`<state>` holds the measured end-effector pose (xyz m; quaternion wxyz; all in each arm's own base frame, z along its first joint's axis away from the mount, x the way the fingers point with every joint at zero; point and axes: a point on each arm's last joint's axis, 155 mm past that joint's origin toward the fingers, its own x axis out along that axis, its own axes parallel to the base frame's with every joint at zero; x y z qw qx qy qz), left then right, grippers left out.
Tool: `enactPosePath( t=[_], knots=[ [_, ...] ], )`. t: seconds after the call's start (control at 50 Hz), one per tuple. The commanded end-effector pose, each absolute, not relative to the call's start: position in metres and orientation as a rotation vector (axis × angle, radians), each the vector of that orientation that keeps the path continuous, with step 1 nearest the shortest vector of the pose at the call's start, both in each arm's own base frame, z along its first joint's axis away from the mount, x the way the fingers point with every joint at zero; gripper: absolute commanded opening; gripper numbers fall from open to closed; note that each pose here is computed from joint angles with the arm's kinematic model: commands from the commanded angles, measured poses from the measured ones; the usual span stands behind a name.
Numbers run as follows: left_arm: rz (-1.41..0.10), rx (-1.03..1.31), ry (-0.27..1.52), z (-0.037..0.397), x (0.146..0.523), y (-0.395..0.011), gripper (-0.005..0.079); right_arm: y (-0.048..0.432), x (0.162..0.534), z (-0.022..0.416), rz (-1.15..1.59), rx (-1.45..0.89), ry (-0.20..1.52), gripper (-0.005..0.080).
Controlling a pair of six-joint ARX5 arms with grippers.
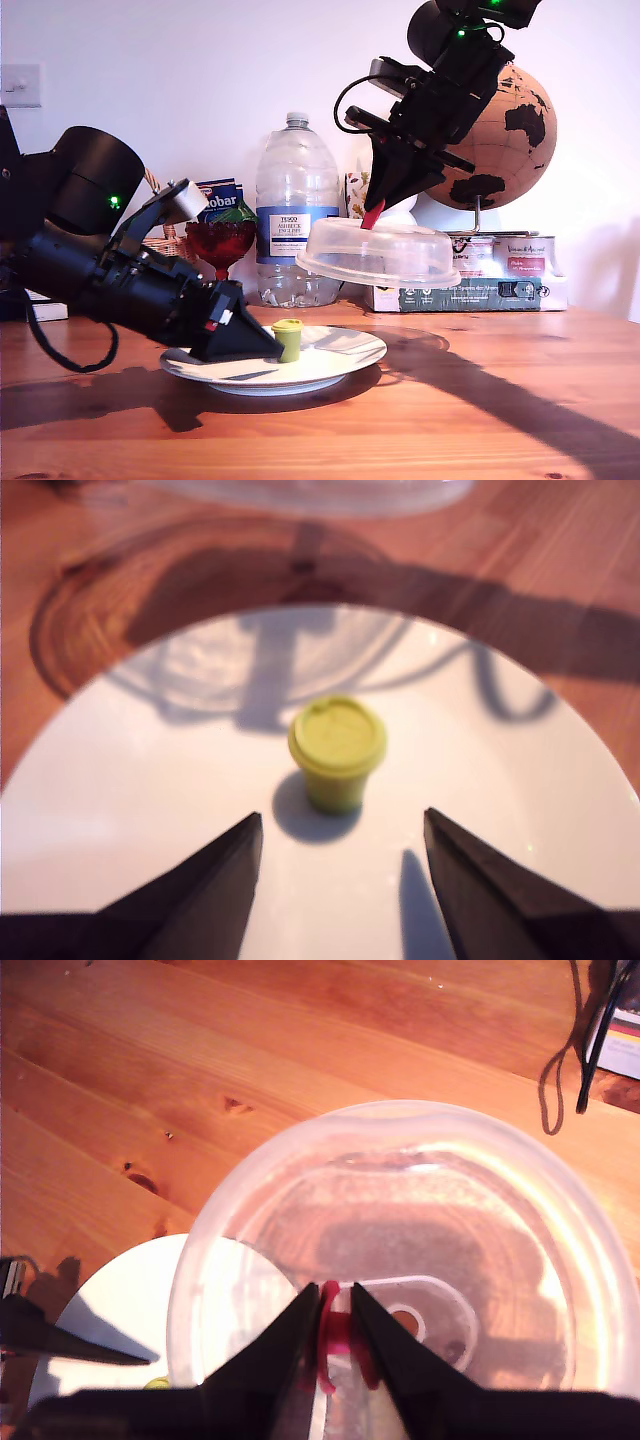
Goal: Lift the plastic dome with your right arm while removing the green coffee capsule from the plate using your left arm.
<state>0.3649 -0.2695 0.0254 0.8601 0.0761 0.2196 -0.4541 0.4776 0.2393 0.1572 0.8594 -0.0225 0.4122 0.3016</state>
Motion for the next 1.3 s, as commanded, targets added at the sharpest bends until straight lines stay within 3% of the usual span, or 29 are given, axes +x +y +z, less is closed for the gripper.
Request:
enactPosePath(
  t=[0.0,0.42,0.62,0.7,1.04,1.28],
  knots=[
    [-0.964,0.157,0.465,0.019,0.368,-0.276,0.0468,0.241,0.478,0.173,0.640,-0.049,0.828,-0.0013],
    [-0.997,0.164,0.433,0.020,0.380,-0.297,0.0458,0.241,0.478,0.173,0.640,-0.049,0.828,-0.0013],
    [-1.006,0.165,0.457,0.016,0.375,-0.299,0.0267,0.241,0.478,0.173,0.640,-0.049,0.827,-0.0013],
    [-1.006,0.165,0.463,0.015,0.374,-0.299,0.0230,0.241,0.478,0.173,0.641,-0.049,0.828,-0.0013],
    [-0.990,0.163,0.414,0.025,0.383,-0.296,0.0211,0.241,0.478,0.173,0.642,-0.049,0.828,-0.0013],
    [-0.899,0.154,0.366,0.046,0.412,-0.264,0.0211,0.242,0.477,0.173,0.644,-0.048,0.828,-0.0013]
  ],
)
